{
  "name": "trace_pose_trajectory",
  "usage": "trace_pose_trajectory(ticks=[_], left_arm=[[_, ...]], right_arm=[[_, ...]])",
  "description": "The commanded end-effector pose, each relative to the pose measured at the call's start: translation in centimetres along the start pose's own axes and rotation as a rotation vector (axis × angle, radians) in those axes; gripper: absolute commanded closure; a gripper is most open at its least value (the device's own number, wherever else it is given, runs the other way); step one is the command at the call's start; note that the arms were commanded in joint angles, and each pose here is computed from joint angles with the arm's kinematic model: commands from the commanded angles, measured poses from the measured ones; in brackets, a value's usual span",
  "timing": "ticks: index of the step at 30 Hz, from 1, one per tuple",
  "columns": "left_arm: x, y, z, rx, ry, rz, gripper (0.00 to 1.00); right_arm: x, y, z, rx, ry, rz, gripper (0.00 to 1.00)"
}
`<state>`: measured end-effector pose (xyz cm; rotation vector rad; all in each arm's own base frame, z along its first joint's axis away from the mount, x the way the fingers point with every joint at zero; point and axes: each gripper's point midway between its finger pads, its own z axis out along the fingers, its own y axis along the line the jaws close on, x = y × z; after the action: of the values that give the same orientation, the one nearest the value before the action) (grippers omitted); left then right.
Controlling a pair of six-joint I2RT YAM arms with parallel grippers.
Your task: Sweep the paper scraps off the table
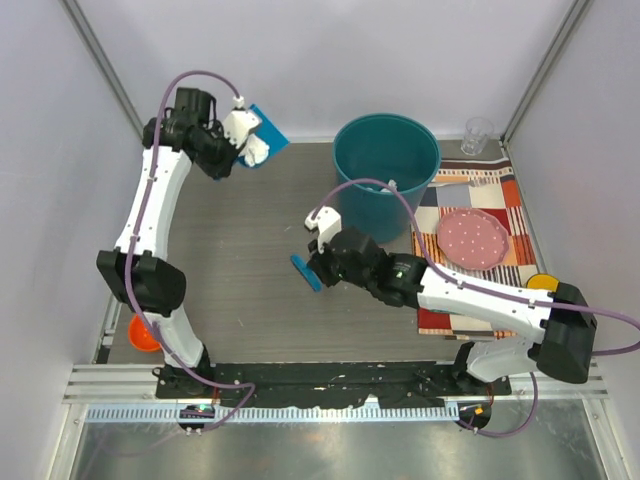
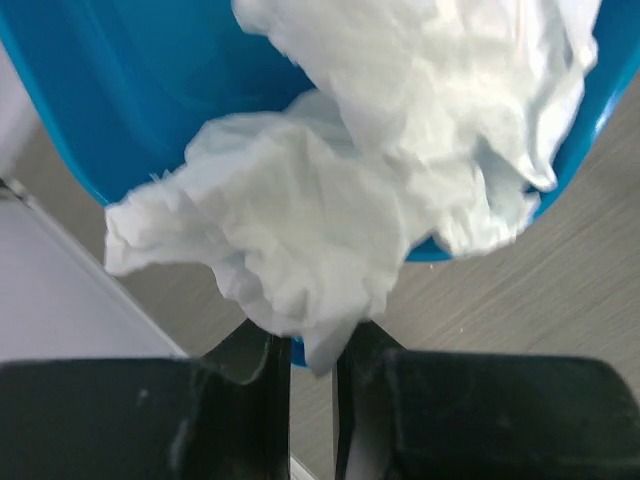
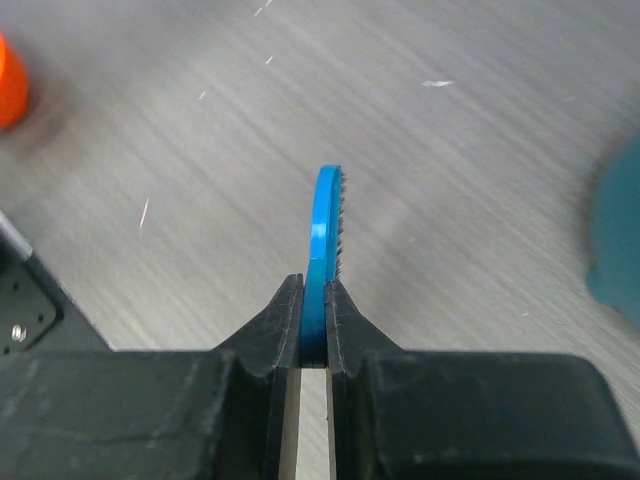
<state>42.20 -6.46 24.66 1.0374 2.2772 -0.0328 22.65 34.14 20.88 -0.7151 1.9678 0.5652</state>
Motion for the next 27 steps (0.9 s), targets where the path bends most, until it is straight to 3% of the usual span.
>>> trace_pose_trajectory(ticks=[1, 2, 3, 5, 11, 13, 19, 24, 27], left_arm=[[-3.3, -0.9, -4.2, -0.034, -0.006, 0.042, 1.0], [-3.6, -1.7, -4.6, -0.035, 0.023, 0.062, 1.0], [-5.3, -1.5, -6.0, -0.069, -0.021, 0.075, 1.0], [-6.7, -2.9, -5.2, -0.058, -0.003, 0.112, 1.0], [-13.9, -4.7, -3.7, -0.245, -0.099, 0.237, 1.0], [-16.7, -4.1, -4.5, -0.37, -0.153, 0.263, 1.0], [-25.8, -7.9, -6.6, -0.693, -0.297, 0.453, 1.0], [-27.9, -7.7, -5.7, -0.93, -0.168, 0.667, 1.0], [-29.2, -7.1, -7.1, -1.05, -0.197, 0.68, 1.0]], right_arm=[[-0.3, 2.0, -0.9, -0.099, -0.051, -0.039, 0.99], [0.0, 1.9, -1.0, -0.095, -0.04, -0.037, 0.99], [0.2, 1.9, -1.1, -0.095, -0.035, -0.032, 0.99], [0.7, 2.0, -1.2, -0.108, -0.034, -0.019, 0.99], [0.7, 2.2, -2.2, -0.116, -0.052, 0.019, 0.99], [1.0, 2.3, -2.4, -0.122, -0.051, 0.023, 0.99], [1.3, 3.5, -2.7, -0.152, -0.056, 0.029, 0.99], [1.1, 4.3, -3.0, -0.17, -0.064, 0.02, 0.99], [0.7, 4.3, -3.7, -0.173, -0.083, 0.013, 0.99]])
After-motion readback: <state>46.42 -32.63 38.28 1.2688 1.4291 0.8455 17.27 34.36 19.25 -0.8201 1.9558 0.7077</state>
